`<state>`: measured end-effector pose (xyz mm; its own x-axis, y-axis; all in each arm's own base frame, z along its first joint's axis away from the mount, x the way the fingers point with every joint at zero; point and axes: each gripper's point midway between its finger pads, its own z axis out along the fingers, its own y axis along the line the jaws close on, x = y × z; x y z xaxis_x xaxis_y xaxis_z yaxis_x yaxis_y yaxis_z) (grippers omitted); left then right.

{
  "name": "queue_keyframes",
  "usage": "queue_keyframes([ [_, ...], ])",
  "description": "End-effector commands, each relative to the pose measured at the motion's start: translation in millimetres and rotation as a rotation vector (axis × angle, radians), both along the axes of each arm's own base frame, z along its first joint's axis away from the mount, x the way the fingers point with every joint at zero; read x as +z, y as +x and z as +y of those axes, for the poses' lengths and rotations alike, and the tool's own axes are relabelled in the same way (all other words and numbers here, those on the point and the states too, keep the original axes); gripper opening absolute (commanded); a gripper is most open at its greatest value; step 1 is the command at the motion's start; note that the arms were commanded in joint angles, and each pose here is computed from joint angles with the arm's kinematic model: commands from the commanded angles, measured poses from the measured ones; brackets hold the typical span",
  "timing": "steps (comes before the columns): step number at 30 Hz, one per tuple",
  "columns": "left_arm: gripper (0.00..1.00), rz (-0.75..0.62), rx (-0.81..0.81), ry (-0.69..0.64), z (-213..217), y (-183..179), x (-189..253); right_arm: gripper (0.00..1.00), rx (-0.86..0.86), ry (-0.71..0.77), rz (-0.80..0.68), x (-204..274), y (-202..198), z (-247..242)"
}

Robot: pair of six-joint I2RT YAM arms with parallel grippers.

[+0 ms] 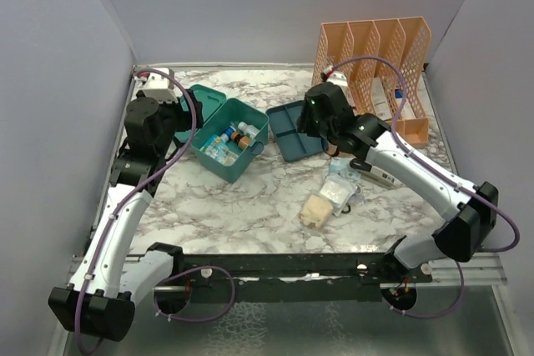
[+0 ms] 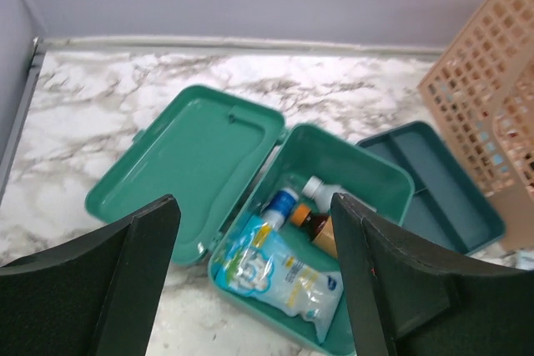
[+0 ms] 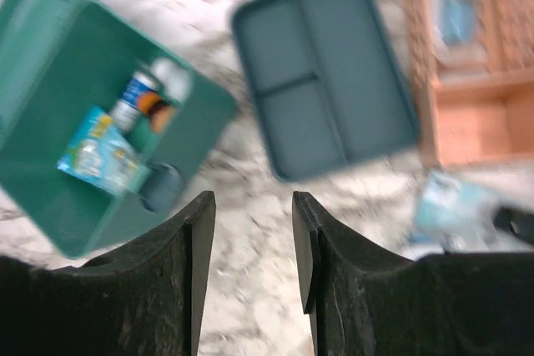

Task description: Organize the medicine kit

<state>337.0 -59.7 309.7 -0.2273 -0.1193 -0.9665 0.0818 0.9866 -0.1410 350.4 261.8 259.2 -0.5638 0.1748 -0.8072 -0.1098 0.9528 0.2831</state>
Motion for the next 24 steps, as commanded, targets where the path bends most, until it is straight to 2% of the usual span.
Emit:
queue_keyframes([
  [1,0.83,-0.171,-0.164,-0.043,-28.4,-0.1,54.3,0.44,-0.266,-0.043,0.158,-54.4,-37.6,-63.0],
  [6,0.99,-0.195,-0.318,-0.082,-55.8,-4.5,58.5,0.47,-0.257,-0.055,0.330,-110.2,-94.6,-88.7],
  [9,0.99,-0.194,-0.355,-0.107,-64.9,-5.3,54.5,0.50,-0.200,-0.018,0.383,-127.7,-123.2,-94.2],
  [12,0.99,-0.187,-0.374,-0.129,-70.2,-5.6,48.0,0.54,0.025,0.044,0.384,-141.8,-143.0,-73.4],
  [14,0.99,-0.180,-0.389,-0.143,-75.0,-5.6,44.9,0.54,0.103,0.075,0.440,-155.0,-157.4,-63.2],
  [24,0.99,-0.145,-0.436,-0.177,-91.5,-2.3,36.7,0.50,0.108,-0.027,0.634,-201.9,-178.4,-68.4],
])
